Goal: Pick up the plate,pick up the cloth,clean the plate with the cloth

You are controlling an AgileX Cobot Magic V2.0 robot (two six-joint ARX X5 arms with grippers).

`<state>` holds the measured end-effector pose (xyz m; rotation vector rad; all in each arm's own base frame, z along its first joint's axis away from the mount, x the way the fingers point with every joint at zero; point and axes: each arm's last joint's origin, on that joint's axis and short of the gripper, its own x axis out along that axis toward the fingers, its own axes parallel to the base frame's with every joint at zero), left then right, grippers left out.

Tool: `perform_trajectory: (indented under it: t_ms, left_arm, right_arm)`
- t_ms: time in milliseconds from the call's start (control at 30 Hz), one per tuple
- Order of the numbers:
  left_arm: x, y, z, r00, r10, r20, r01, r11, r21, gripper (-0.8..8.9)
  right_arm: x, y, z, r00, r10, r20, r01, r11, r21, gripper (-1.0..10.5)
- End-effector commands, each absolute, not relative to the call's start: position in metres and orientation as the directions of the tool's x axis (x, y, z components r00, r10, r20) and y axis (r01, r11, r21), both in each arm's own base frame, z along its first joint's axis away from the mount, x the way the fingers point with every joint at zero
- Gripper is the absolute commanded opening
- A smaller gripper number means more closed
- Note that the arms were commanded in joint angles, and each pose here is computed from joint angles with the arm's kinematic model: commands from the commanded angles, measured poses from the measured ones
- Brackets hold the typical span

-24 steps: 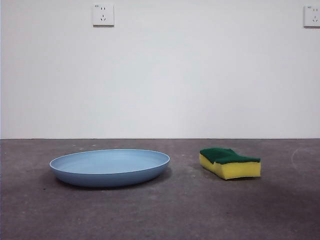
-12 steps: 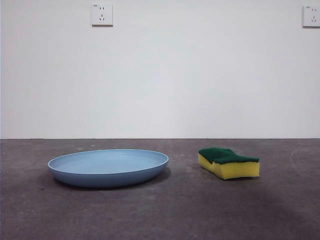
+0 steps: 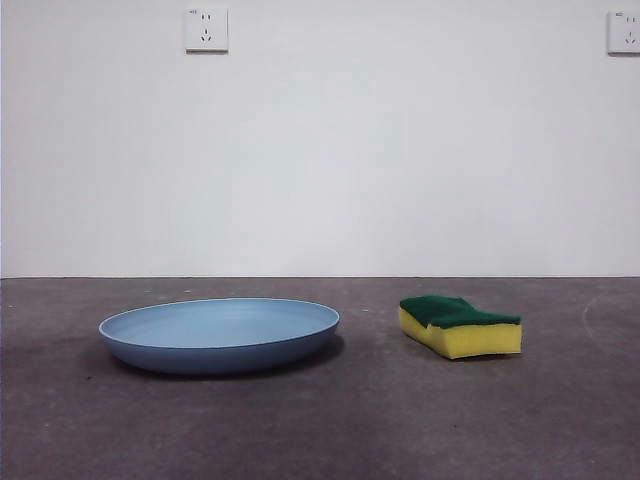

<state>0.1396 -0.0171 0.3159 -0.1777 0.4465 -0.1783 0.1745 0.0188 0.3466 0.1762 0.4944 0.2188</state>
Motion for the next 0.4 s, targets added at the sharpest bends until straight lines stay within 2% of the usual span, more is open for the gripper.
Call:
perform_trajectory:
  t_ms: [33,167,200,267,333,400]
  left_arm:
    - [0.16,-0.02,0.326,0.841,-0.267,-0.471,0.193,0.961,-0.2,-0.04]
    - [0.184,-0.024,0.334,0.799,-0.315,-0.512,0.227,0.947,-0.228,0.11]
    - [0.19,-0.026,0.334,0.787,-0.338,-0.516,0.248,0.939,-0.238,0.51]
    - [0.2,-0.028,0.333,0.772,-0.375,-0.513,0.281,0.925,-0.254,2.27]
    - [0.209,-0.03,0.33,0.767,-0.394,-0.506,0.294,0.917,-0.269,4.09]
    - [0.218,-0.031,0.324,0.757,-0.394,-0.522,0.278,0.916,-0.289,4.28]
  right_arm:
    - [0.192,0.021,0.356,0.821,0.291,-0.491,-0.235,0.956,0.175,0.0]
    - [0.213,0.025,0.356,0.765,0.35,-0.541,-0.288,0.937,0.198,0.1]
    - [0.217,0.026,0.354,0.751,0.368,-0.549,-0.306,0.93,0.205,0.3]
    - [0.224,0.027,0.35,0.732,0.385,-0.562,-0.319,0.923,0.216,1.4]
    - [0.23,0.027,0.345,0.716,0.388,-0.58,-0.316,0.921,0.226,3.2]
    - [0.235,0.028,0.34,0.702,0.387,-0.598,-0.31,0.922,0.232,5.1]
